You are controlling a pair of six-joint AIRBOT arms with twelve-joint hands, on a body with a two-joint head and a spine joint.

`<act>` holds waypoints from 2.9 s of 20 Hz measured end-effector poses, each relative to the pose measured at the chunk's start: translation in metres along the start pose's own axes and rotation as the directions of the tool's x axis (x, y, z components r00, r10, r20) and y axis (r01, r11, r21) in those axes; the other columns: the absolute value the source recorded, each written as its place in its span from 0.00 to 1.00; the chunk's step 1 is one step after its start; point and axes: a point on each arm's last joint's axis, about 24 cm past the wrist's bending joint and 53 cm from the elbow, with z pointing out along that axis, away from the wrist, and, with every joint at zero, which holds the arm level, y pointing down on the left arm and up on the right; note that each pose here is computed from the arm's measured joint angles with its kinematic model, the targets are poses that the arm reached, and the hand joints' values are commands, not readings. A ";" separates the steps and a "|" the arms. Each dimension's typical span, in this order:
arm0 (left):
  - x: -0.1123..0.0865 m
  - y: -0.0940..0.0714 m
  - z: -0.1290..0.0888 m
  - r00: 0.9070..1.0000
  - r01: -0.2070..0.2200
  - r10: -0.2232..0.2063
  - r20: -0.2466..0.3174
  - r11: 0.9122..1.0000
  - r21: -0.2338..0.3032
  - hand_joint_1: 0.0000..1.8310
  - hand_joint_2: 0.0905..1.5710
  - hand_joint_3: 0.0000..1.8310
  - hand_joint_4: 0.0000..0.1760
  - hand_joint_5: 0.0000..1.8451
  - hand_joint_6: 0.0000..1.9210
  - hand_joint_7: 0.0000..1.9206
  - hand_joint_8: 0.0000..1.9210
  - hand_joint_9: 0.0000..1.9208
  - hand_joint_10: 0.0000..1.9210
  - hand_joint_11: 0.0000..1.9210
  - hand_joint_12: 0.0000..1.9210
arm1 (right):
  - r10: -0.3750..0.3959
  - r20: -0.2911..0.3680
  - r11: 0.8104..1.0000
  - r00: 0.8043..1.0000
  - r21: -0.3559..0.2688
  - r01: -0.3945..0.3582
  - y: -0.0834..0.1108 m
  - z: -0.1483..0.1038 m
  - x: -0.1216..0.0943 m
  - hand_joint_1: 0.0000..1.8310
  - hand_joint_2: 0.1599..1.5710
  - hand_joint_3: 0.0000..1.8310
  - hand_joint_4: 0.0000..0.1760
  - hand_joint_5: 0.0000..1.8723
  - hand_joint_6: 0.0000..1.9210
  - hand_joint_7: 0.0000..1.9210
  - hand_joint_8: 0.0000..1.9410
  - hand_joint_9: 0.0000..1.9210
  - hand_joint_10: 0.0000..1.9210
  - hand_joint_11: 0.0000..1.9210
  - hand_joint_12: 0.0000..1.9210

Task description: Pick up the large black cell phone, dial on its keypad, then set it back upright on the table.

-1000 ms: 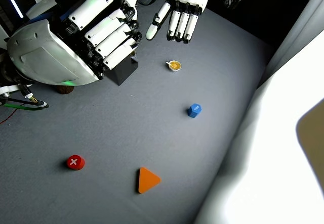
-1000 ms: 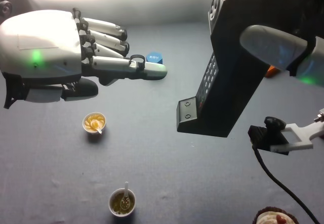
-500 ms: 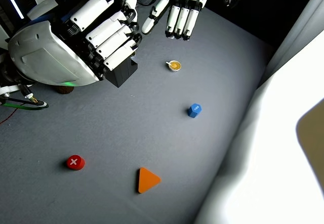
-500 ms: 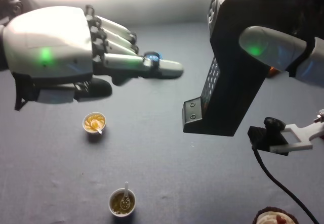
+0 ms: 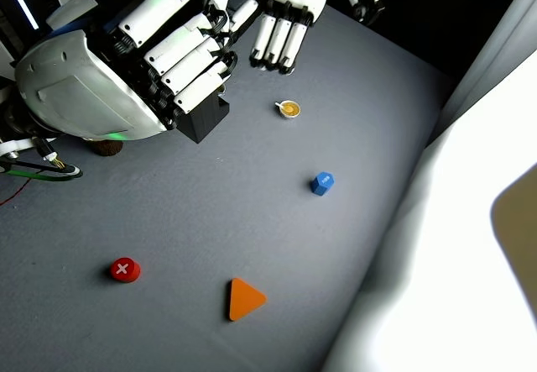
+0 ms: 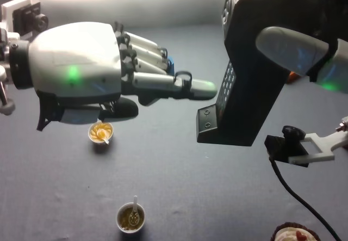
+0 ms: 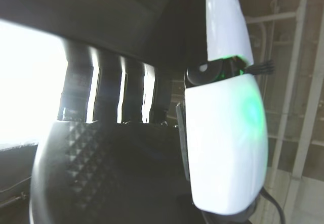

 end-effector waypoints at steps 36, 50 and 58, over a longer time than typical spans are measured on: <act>-0.018 0.016 -0.034 1.000 -0.021 0.022 0.019 0.998 -0.059 0.70 0.83 0.00 1.00 0.01 0.00 0.30 0.87 0.28 1.00 0.30 1.00 | -0.121 0.094 0.993 0.988 -0.002 0.121 0.007 -0.005 -0.065 0.81 0.68 0.00 0.00 0.55 0.39 0.47 0.51 0.47 0.62 0.39 0.86; -0.018 0.010 -0.033 1.000 -0.018 0.019 0.021 0.999 -0.044 0.71 0.79 0.00 0.53 0.13 0.01 0.35 0.80 0.30 1.00 0.23 1.00 | -0.159 0.101 0.987 0.982 0.030 0.157 -0.005 -0.018 -0.084 0.81 0.68 0.00 0.00 0.53 0.43 0.45 0.53 0.45 0.63 0.40 0.86; -0.018 0.009 -0.032 0.999 -0.022 0.023 0.022 0.999 -0.038 0.21 0.77 0.00 0.00 0.30 0.00 0.38 0.02 0.37 0.09 0.18 0.50 | -0.159 0.098 0.987 0.982 0.029 0.157 -0.010 -0.020 -0.086 0.81 0.69 0.00 0.00 0.51 0.45 0.45 0.54 0.45 0.64 0.40 0.86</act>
